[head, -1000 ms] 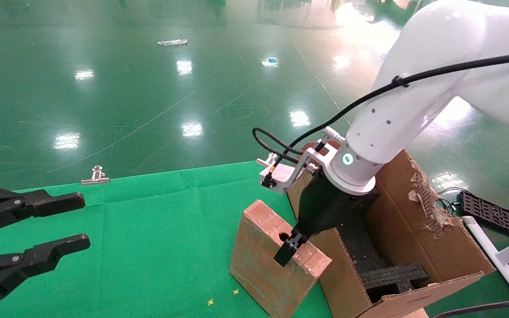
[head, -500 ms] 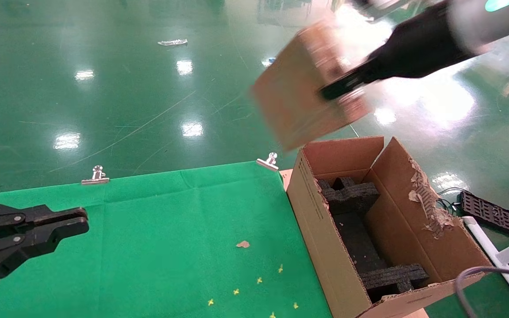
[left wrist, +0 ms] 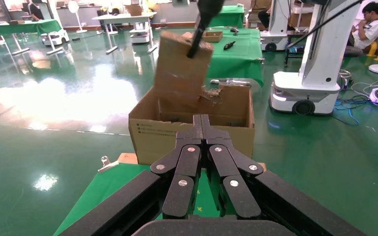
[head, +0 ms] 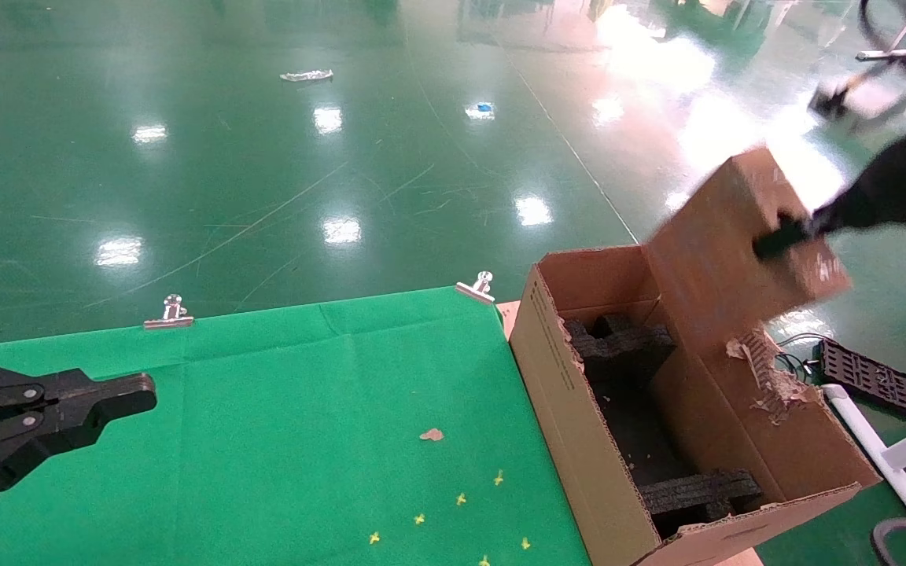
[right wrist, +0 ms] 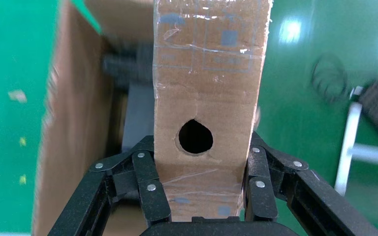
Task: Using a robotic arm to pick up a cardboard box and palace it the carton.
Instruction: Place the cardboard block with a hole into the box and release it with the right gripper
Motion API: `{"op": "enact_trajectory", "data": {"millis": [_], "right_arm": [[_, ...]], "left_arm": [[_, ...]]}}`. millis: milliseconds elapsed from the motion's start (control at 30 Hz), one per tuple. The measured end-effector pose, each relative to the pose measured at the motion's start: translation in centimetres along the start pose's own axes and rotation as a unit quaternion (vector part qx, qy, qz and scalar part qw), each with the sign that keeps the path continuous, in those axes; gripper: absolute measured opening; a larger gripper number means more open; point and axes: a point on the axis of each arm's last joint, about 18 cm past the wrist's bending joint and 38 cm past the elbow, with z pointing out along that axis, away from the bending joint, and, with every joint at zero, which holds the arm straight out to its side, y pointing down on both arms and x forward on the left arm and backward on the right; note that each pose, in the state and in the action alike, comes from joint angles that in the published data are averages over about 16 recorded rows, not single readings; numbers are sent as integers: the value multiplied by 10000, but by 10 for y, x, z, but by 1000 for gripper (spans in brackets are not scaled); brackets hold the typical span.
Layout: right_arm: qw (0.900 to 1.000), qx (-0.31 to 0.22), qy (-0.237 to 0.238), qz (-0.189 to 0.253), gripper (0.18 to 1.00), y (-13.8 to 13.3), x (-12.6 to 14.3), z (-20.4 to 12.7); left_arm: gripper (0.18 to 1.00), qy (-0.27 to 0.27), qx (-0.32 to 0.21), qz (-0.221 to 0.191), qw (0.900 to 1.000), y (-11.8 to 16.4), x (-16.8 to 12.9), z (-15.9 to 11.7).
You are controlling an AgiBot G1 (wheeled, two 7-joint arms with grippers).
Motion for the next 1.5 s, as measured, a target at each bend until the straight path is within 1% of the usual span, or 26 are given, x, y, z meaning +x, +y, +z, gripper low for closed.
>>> {"op": "enact_trajectory", "data": {"millis": [167, 300, 400, 600, 800, 1000, 1100, 1200, 1333, 1500], "right_arm": [[9983, -503, 18, 309, 332, 21, 7, 24], [9955, -816, 58, 480, 332, 33, 11, 43], [9932, -1009, 120, 577, 331, 40, 13, 55], [9894, -1261, 269, 663, 331, 50, 18, 74], [9869, -1396, 386, 713, 330, 55, 20, 91], [9848, -1492, 461, 755, 330, 61, 18, 110], [9839, -1531, 486, 783, 329, 65, 17, 122], [9831, -1562, 504, 807, 329, 71, 16, 136], [9829, -1564, 498, 830, 328, 82, 14, 157], [9839, -1510, 478, 826, 326, 98, 11, 186]], "left_arm": [[194, 0, 0, 0, 10000, 0, 0, 0], [207, 0, 0, 0, 10000, 0, 0, 0], [218, 0, 0, 0, 10000, 0, 0, 0], [273, 0, 0, 0, 10000, 0, 0, 0], [361, 0, 0, 0, 10000, 0, 0, 0], [487, 0, 0, 0, 10000, 0, 0, 0], [565, 0, 0, 0, 10000, 0, 0, 0], [629, 0, 0, 0, 10000, 0, 0, 0], [735, 0, 0, 0, 10000, 0, 0, 0], [829, 0, 0, 0, 10000, 0, 0, 0]]}}
